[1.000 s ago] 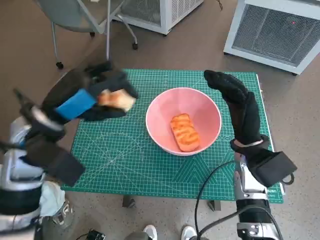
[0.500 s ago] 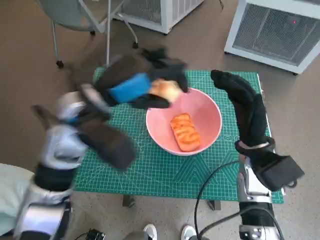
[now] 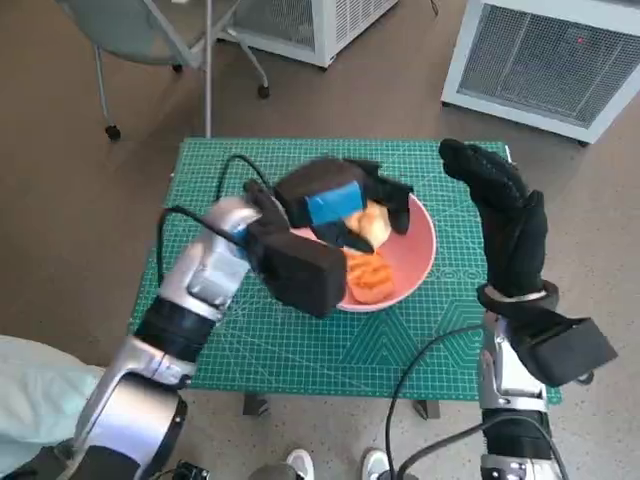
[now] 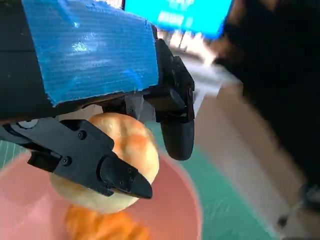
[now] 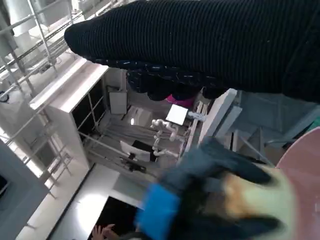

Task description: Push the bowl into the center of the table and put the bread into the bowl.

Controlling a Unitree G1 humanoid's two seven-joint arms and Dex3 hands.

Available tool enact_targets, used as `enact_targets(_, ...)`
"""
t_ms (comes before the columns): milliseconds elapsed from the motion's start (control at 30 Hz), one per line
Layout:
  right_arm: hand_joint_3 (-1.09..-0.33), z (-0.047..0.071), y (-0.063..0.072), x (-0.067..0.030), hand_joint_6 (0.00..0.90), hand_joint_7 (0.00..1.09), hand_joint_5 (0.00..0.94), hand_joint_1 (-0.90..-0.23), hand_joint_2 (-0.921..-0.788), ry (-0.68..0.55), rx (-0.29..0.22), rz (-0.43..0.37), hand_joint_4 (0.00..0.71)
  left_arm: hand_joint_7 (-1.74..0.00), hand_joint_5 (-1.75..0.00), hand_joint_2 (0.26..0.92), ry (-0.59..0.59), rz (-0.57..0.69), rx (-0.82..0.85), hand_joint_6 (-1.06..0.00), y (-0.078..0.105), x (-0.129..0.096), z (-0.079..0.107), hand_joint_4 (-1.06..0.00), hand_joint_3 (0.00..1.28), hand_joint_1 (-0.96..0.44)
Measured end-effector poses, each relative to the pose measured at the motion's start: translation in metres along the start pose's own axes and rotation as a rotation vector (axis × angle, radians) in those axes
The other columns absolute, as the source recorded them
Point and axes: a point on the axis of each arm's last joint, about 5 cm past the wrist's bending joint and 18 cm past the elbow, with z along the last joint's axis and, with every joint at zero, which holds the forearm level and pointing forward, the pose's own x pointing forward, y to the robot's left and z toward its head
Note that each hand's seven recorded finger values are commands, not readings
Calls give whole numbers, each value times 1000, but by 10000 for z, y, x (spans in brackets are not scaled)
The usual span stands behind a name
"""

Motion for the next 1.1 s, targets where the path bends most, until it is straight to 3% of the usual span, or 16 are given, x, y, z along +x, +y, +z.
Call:
enact_targets(67, -800, 2, -1, 0, -1, 503, 1, -669, -921, -1, -1, -4, 152, -246, -217, 894, 37, -35, -17, -326, -12, 5, -18, -305, 51, -63)
enact_targets(133, -800, 5, -2, 1, -1, 503, 1, -667, -921, -3, -2, -7, 152, -127, -112, 889, 74, -67, -31, -269, -4, 5, -23, -203, 36, -120)
enact_targets(267, -800, 12, -6, 0, -1, 504, 1, -668, -921, -7, -5, -11, 153, -28, -24, 886, 126, -106, -50, -215, 43, -19, 11, -105, 22, -234)
enact_targets(467, -798, 15, -8, 2, -1, 506, 2, -673, -921, -9, -6, -13, 154, -8, -2, 887, 96, -75, -75, -212, 98, -91, 51, -61, 13, -317)
enact_targets(667, -797, 18, -12, 2, -1, 507, 2, -673, -921, -10, -8, -14, 155, -5, 0, 888, 1, 0, -155, -212, 92, -227, -37, -44, 8, -352)
enact_targets(1100, -793, 36, -14, 13, -1, 510, 2, -681, -921, -22, -11, -17, 157, -42, -24, 908, -209, 316, -298, -293, 233, -621, -187, -104, 13, -357)
